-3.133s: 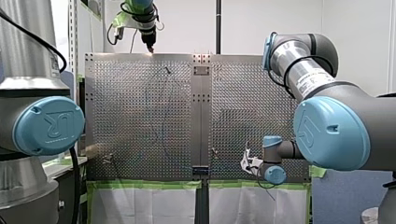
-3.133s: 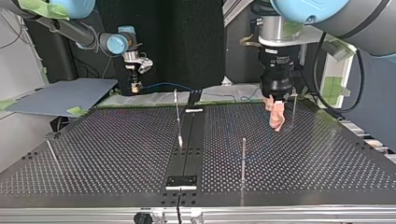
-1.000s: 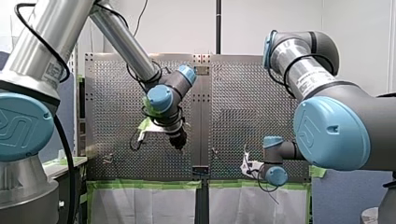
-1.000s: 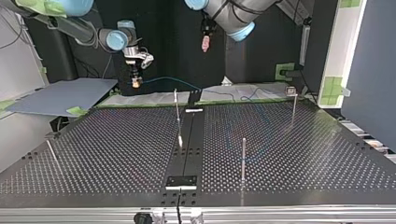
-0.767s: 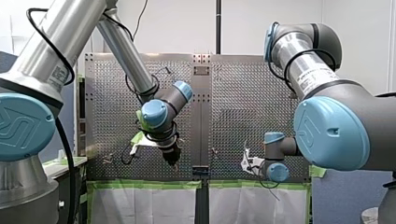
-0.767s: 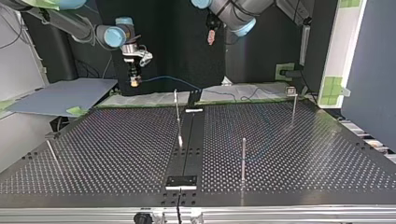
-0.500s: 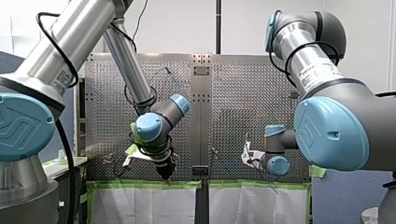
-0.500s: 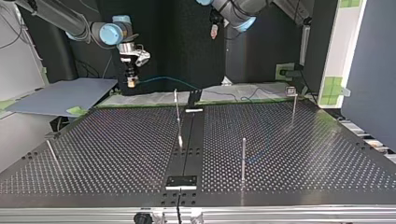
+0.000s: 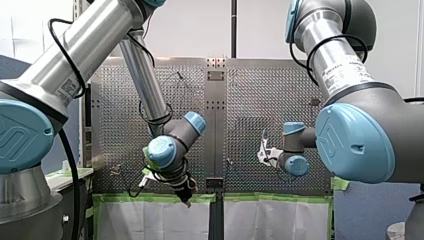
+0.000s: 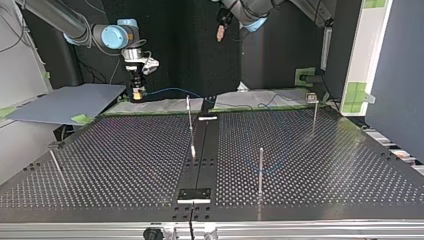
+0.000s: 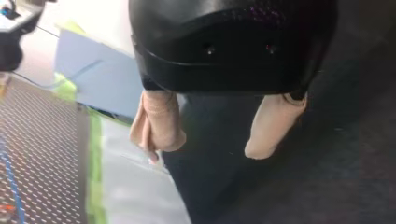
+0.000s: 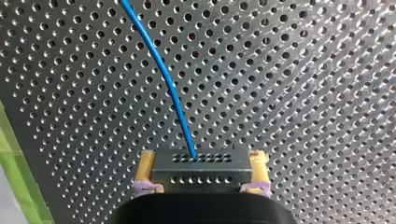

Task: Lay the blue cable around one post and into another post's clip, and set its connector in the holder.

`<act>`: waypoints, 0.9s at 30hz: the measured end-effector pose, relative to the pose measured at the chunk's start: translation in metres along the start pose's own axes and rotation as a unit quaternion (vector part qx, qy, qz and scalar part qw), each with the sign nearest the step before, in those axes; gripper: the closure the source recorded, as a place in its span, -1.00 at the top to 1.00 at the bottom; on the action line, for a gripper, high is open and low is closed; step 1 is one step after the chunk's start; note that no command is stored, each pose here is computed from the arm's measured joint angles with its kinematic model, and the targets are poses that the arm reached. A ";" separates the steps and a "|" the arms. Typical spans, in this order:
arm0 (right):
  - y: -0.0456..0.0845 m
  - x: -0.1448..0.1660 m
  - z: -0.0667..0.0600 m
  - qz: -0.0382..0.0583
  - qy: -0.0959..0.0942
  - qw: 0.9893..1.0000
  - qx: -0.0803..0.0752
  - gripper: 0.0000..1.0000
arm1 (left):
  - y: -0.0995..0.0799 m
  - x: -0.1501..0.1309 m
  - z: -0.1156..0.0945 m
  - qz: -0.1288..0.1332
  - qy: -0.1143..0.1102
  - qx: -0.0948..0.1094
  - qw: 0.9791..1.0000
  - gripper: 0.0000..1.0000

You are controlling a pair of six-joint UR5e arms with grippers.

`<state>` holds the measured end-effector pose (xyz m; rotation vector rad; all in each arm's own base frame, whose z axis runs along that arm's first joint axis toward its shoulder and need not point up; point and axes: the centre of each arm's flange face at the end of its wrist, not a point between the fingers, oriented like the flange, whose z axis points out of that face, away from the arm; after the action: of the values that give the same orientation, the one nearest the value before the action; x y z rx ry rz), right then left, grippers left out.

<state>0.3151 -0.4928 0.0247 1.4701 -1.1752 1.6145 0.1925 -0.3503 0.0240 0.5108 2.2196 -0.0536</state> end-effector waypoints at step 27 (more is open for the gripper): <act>-0.022 -0.017 -0.028 -0.012 -0.018 0.999 0.027 -0.99 | -0.023 -0.086 0.039 -0.159 -0.191 -0.041 0.968 1.00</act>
<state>0.3264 -0.4573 0.0129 1.5481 -1.1380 1.6197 0.2610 -0.4093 0.0599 0.0826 1.8928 -0.2092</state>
